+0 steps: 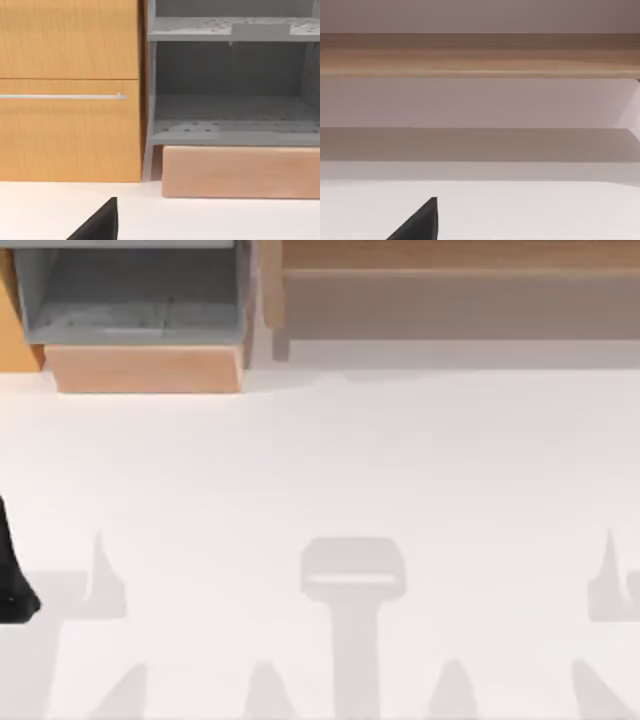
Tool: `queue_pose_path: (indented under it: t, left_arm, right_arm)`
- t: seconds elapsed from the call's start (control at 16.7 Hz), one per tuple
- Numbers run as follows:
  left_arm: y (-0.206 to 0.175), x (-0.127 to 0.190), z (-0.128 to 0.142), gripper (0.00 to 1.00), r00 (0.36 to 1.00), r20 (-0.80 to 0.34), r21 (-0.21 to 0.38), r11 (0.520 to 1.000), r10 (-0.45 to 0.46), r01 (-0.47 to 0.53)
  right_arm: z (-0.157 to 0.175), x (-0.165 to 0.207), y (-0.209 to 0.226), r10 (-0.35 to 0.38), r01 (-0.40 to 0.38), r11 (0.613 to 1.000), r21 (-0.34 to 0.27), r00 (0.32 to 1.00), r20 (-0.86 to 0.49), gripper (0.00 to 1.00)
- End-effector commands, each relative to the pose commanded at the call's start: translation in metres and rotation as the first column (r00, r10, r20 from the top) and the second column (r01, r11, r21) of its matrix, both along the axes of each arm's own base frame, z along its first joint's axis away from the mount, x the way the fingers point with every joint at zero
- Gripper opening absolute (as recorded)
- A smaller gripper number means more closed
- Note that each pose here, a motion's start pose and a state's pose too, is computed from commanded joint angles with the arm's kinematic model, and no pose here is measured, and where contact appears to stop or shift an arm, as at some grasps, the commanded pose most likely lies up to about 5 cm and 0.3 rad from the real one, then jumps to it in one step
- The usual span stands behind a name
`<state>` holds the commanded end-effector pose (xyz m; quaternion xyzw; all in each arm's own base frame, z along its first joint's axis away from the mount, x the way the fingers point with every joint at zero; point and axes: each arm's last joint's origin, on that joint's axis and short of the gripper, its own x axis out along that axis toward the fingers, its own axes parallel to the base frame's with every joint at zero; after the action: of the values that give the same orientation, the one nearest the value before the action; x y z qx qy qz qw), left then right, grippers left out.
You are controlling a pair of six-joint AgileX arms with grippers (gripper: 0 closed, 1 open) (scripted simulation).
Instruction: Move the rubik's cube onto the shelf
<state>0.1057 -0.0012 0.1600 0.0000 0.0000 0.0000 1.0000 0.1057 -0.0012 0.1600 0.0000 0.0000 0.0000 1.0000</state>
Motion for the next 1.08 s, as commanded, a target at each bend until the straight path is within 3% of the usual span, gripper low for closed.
queue_pose_path:
  t: [0.24,0.42,0.6,0.78,0.9,1.08]
  left_arm:
    - [0.001,0.001,0.003,1.00,1.000,-0.006,0.021,1.000,0.003,-0.003]
    - [0.004,0.007,0.014,1.00,1.000,-0.022,0.106,0.994,0.009,-0.006]
    - [0.009,0.022,0.035,1.00,0.999,-0.037,0.242,0.970,0.013,-0.004]
    - [0.020,0.050,0.059,1.00,0.999,-0.044,0.408,0.913,0.015,0.004]
    - [0.030,0.077,0.072,1.00,0.999,-0.042,0.525,0.851,0.016,0.009]
    - [0.053,0.126,0.083,1.00,0.999,-0.032,0.692,0.722,0.017,0.010]
  right_arm:
    - [0.000,0.000,0.000,0.000,0.000,1.000,0.000,1.000,0.000,1.00]
    - [0.000,0.000,0.000,0.000,0.000,1.000,0.000,1.000,0.000,1.00]
    - [0.000,0.000,0.000,0.000,0.000,1.000,0.000,1.000,0.000,1.00]
    - [0.000,0.000,0.000,0.000,0.000,1.000,0.000,1.000,0.000,1.00]
    - [0.000,0.000,0.000,0.000,0.000,1.000,0.000,1.000,0.000,1.00]
    - [0.000,0.000,0.000,0.000,0.000,1.000,0.000,1.000,0.000,1.00]
